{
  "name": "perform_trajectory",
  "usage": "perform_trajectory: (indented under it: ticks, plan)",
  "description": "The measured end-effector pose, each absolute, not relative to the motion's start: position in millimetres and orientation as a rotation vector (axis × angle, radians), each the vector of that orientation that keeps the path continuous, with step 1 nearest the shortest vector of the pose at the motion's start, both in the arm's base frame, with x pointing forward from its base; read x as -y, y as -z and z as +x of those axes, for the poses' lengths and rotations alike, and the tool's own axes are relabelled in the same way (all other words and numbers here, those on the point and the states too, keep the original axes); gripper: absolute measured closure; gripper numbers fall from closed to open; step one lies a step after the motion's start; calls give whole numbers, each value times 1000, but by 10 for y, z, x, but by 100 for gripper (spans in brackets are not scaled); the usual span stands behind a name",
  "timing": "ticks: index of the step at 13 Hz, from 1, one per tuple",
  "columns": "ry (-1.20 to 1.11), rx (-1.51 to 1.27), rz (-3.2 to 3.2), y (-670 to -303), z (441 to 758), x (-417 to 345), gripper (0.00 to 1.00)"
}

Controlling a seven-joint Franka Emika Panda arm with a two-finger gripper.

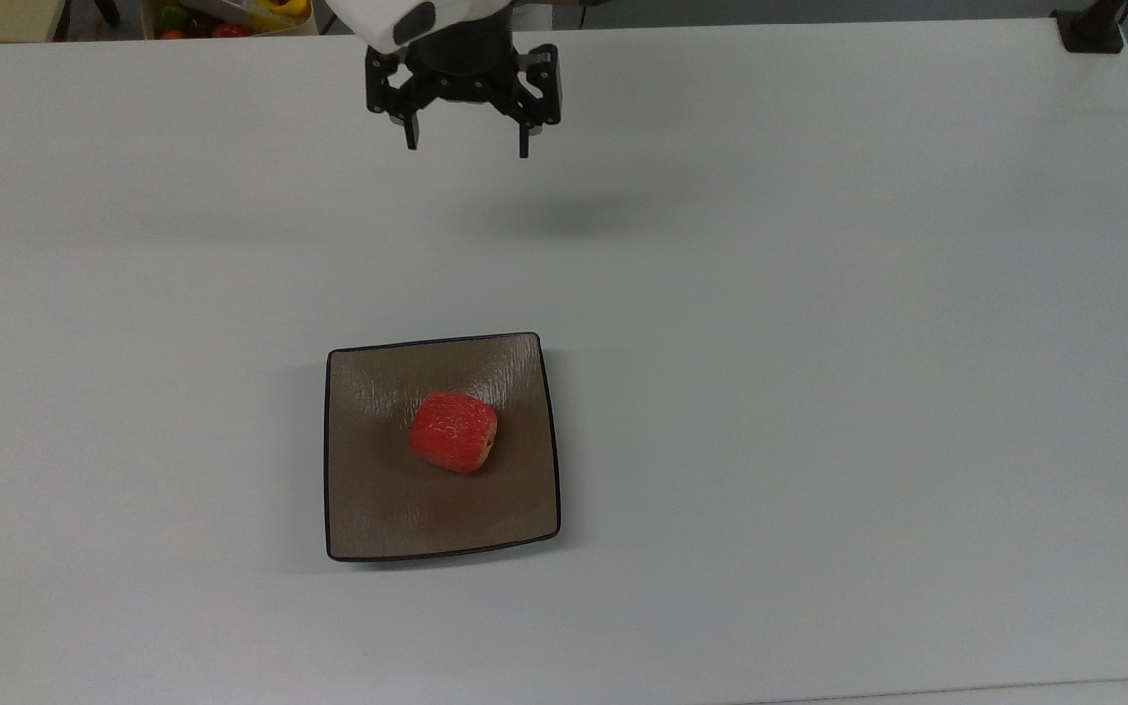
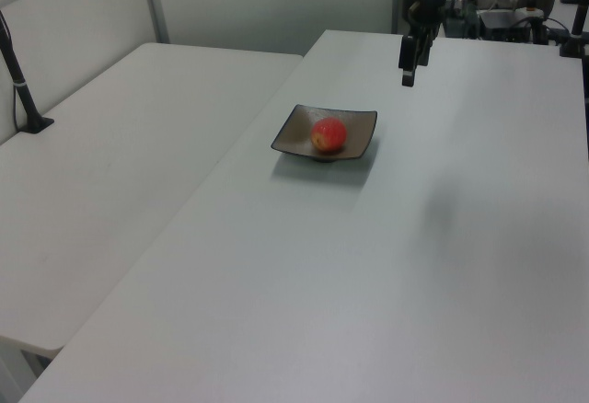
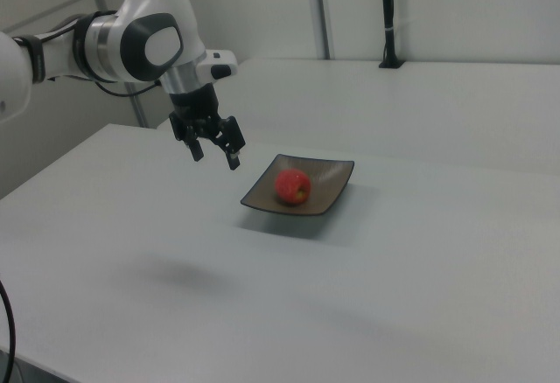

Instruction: Apples placed on a ceramic plate

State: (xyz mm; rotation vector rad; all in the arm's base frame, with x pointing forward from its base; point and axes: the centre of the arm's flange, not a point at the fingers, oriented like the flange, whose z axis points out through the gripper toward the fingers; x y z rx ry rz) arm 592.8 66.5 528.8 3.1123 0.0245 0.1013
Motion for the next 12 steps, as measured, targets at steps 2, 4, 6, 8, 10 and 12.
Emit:
perform_trajectory:
  ticks: [2, 4, 6, 8, 10, 12]
  plan:
    - [-92, -9, 3125, -5317, 5902, -590, 0]
    - [-59, -40, 3129, -5336, 5852, -571, 0]
    - [-52, -59, 3129, -5346, 5833, -571, 0]
    - [-50, -68, 3128, -5341, 5830, -572, 0]
    - [-48, -80, 3128, -5338, 5819, -571, 0]
    - [-47, -81, 3128, -5336, 5813, -571, 0]
